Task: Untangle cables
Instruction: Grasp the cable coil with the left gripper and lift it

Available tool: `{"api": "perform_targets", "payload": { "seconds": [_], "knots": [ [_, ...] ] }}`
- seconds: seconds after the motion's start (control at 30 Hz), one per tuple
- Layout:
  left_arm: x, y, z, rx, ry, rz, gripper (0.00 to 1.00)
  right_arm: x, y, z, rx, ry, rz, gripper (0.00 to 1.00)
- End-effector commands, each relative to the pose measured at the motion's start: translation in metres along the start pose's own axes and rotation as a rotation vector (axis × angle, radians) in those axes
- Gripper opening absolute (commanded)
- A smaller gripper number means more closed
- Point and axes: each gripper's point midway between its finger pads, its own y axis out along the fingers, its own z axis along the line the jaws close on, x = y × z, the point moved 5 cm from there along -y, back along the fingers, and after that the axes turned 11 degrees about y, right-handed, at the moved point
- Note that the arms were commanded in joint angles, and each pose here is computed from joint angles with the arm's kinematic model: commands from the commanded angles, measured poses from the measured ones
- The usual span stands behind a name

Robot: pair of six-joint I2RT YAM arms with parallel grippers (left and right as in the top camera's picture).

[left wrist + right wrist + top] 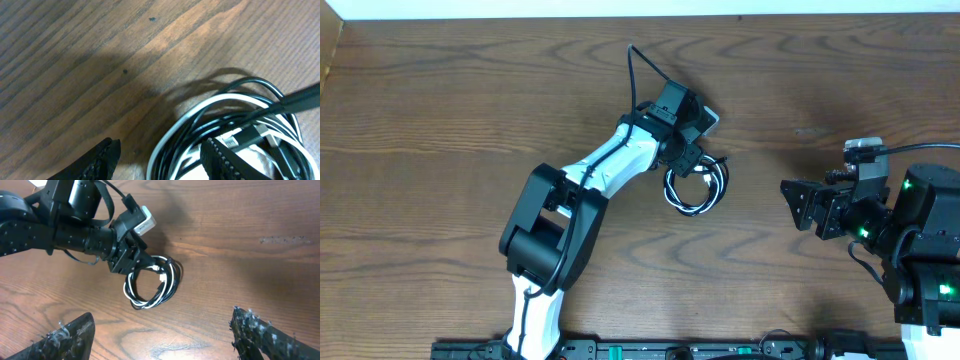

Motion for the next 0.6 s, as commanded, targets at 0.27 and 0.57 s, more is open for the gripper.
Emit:
{"api": "perform_targets", "payload": {
  "seconds": [0.27,0.57],
  "knots": [
    [-0.0127,0.0156,0.0015,0.001,0.003,0.044,0.36,0.0035,-0.0032,0.0054,0.018,-0.015,-0.008,0.84],
    [-0.0147,0.0213,0.0020,-0.001,0.002,0.047,0.32,-0.0003,-0.0030,0.0029,0.003,-0.004,0.010,0.84]
  ]
}}
